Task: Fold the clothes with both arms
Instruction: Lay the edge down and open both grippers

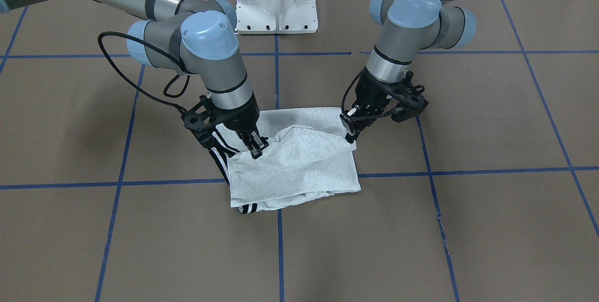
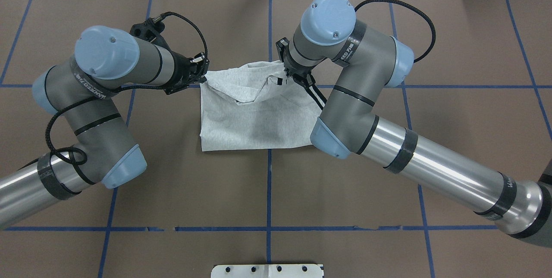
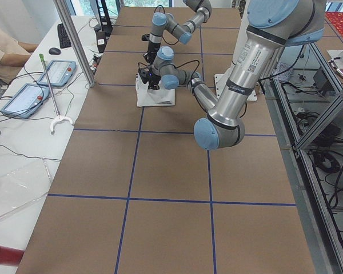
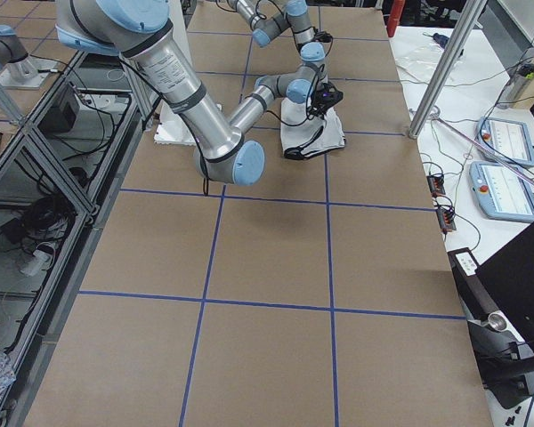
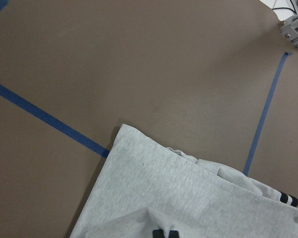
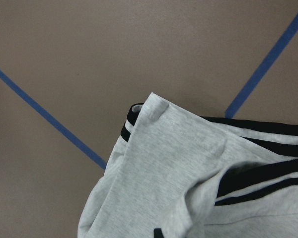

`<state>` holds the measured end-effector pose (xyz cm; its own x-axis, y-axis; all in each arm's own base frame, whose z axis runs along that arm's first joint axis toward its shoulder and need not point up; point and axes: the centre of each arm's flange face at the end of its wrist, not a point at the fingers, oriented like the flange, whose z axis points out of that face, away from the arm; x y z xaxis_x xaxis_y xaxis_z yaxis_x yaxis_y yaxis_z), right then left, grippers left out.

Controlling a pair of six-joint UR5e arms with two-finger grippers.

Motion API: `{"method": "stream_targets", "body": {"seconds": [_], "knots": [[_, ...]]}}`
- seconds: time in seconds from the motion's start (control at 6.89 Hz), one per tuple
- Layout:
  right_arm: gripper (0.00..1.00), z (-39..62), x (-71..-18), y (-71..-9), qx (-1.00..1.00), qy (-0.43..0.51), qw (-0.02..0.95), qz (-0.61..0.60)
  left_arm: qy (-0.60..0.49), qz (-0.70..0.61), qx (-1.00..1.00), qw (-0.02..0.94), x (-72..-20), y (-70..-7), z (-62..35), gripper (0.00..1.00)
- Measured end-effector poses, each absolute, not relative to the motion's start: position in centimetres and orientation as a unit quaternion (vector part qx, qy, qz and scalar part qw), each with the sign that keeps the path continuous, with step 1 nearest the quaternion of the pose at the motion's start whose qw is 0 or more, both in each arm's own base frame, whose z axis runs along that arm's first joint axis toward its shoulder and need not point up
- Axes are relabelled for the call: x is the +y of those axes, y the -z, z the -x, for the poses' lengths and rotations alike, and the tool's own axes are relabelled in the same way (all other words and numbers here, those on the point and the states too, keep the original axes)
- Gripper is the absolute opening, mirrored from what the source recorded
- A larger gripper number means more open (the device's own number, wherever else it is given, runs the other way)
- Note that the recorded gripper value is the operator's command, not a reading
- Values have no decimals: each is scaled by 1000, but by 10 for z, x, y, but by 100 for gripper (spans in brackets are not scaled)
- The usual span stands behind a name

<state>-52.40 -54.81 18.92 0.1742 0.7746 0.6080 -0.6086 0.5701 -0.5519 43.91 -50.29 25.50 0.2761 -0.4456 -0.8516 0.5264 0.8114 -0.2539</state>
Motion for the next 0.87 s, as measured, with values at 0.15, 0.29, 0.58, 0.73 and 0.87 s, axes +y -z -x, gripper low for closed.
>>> {"method": "stream_targets", "body": {"seconds": [0.15,0.29,0.58,0.73,0.87], "knots": [[0,526,-558,-196,-457,-456,759,88,305,-39,518,798,-504,-256,-439,0],[41,526,-564,-203,-456,-455,760,85,306,-39,518,798,-504,-257,-439,12],[100,530,-577,-225,-443,-439,779,70,311,-45,515,798,-522,-276,-444,43],[100,528,-589,-237,-444,-426,786,56,310,-58,517,796,-543,-293,-446,50],[100,515,-613,-251,-448,-413,792,41,311,-75,515,795,-572,-306,-441,74]]}}
